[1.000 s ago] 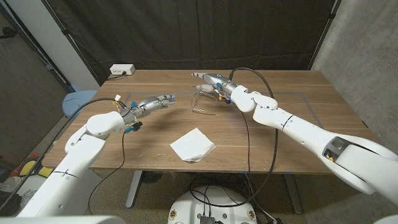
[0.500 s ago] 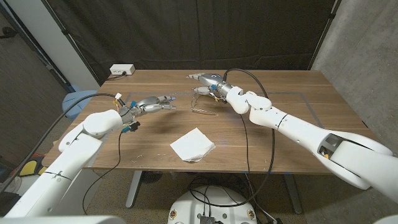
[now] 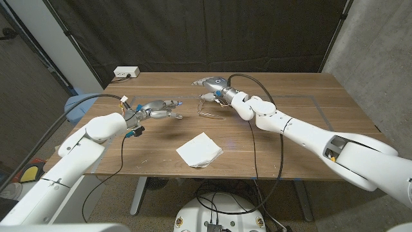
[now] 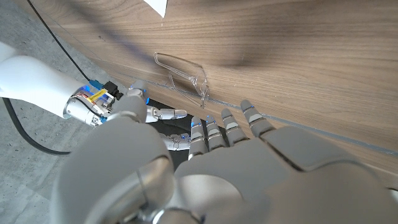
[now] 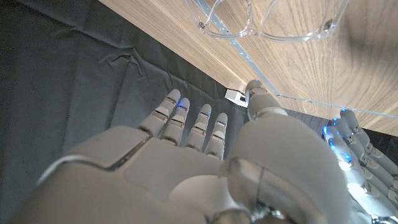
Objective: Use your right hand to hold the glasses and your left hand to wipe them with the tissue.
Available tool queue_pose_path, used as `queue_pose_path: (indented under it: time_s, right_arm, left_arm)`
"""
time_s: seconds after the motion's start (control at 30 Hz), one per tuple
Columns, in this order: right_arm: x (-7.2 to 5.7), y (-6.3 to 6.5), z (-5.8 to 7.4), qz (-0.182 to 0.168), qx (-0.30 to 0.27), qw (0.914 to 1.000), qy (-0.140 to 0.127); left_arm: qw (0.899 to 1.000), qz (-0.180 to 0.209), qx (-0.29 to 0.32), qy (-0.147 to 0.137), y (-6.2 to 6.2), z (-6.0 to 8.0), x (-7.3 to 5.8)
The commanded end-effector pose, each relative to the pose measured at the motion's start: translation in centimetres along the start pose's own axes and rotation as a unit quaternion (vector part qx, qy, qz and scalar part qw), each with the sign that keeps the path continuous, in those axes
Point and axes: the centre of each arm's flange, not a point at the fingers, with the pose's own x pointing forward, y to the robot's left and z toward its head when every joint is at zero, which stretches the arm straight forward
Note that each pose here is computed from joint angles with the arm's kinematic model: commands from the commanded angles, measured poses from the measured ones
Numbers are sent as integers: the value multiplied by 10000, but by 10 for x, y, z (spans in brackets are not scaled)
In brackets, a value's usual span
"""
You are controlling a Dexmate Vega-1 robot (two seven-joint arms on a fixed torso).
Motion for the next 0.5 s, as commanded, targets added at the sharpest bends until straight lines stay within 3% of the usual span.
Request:
queue_pose_path:
  time_s: [0.03, 0.5]
  right_arm:
    - [7, 15, -3, -2, -521, 9986, 58]
    - [6, 28, -8, 70, -710, 9975, 23]
  left_arm:
    - [9997, -77, 222, 53, -1, 5, 0]
    - [9996, -199, 198, 51, 2, 6, 4]
